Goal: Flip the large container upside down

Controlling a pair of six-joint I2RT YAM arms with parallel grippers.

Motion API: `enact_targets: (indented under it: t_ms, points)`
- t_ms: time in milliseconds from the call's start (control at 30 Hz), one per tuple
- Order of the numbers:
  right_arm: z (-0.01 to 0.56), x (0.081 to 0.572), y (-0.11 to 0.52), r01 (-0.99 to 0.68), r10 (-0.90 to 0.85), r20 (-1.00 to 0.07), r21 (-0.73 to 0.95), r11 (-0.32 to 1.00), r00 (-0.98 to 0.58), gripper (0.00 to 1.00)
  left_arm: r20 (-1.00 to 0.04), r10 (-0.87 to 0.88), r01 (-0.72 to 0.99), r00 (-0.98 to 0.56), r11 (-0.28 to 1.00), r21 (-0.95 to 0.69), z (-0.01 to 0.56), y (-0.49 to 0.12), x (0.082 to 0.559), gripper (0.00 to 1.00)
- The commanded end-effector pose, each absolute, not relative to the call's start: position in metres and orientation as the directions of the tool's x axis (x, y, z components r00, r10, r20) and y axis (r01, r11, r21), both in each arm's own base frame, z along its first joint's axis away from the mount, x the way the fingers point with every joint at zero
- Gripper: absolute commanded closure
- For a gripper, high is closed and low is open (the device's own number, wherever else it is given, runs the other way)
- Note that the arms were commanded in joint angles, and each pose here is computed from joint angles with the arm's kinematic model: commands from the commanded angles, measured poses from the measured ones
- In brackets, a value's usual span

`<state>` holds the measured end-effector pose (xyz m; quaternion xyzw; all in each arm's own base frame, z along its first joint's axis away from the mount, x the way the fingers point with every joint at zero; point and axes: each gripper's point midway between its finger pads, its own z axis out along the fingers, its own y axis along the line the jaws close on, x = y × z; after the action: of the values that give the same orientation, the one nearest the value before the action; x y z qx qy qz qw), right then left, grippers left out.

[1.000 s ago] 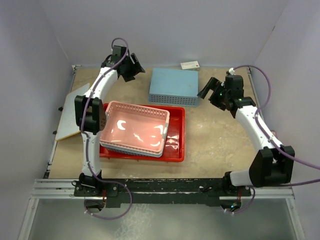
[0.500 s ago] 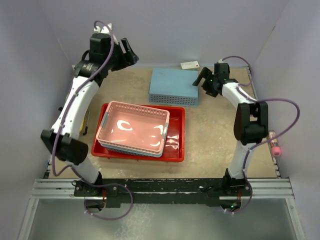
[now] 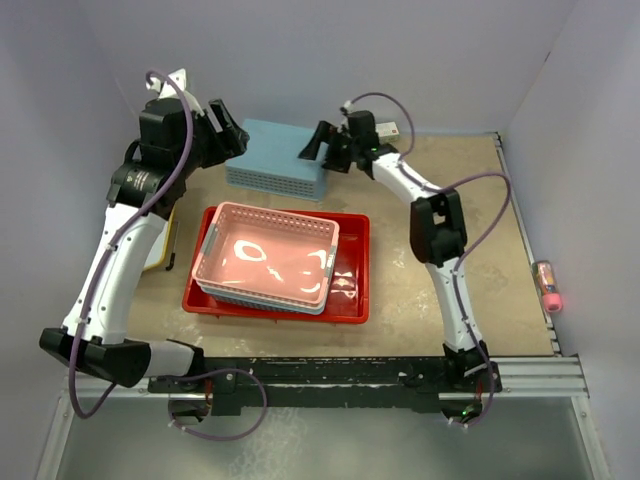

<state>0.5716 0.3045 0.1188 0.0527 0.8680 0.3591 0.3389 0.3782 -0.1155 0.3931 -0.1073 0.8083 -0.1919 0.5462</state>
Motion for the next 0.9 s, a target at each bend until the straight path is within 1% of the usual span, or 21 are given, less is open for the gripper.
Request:
enact_targets:
  t_ms: [0,67,133,333,500,567,667,767,867]
  points:
    - [0.163,0.562,0.375,-0.35,0.294,-0.565,0.762,0.545,-0.771,0.0,-0.835,-0.38,0.0,-0.399,0.91,-0.414,0.375,-0.108,0.373,0.29]
    - [0.177,0.556,0.379,-0.38,0.296,-0.577,0.767,0.517,-0.761,0.0,-0.833,-0.376,-0.002,-0.406,0.912,-0.411,0.371,-0.109,0.373,0.28]
    - [0.179,0.546,0.372,-0.39,0.283,-0.585,0.759,0.522,-0.76,0.0,-0.833,-0.371,-0.002,-0.411,0.914,-0.406,0.366,-0.109,0.373,0.28]
    - [0.181,0.519,0.326,-0.352,0.289,-0.609,0.714,0.605,-0.739,0.0,-0.816,-0.355,0.005,-0.457,0.916,-0.401,0.34,-0.118,0.388,0.27]
    - [0.176,0.49,0.283,-0.283,0.296,-0.603,0.679,0.677,-0.741,0.0,-0.778,-0.347,0.054,-0.524,0.898,-0.437,0.317,-0.14,0.402,0.27]
    - [0.184,0.473,0.263,-0.266,0.298,-0.612,0.66,0.702,-0.733,0.0,-0.781,-0.316,0.08,-0.538,0.904,-0.421,0.315,-0.15,0.404,0.27]
    - [0.193,0.449,0.227,-0.219,0.298,-0.637,0.603,0.767,-0.711,0.0,-0.806,-0.234,0.119,-0.543,0.929,-0.35,0.311,-0.168,0.402,0.27]
    - [0.198,0.419,0.183,-0.117,0.293,-0.664,0.5,0.858,-0.687,0.0,-0.82,-0.156,0.171,-0.55,0.941,-0.293,0.31,-0.185,0.39,0.26]
    - [0.196,0.388,0.134,0.051,0.305,-0.676,0.368,0.928,-0.671,0.0,-0.856,-0.052,0.207,-0.515,0.961,-0.183,0.317,-0.206,0.362,0.26]
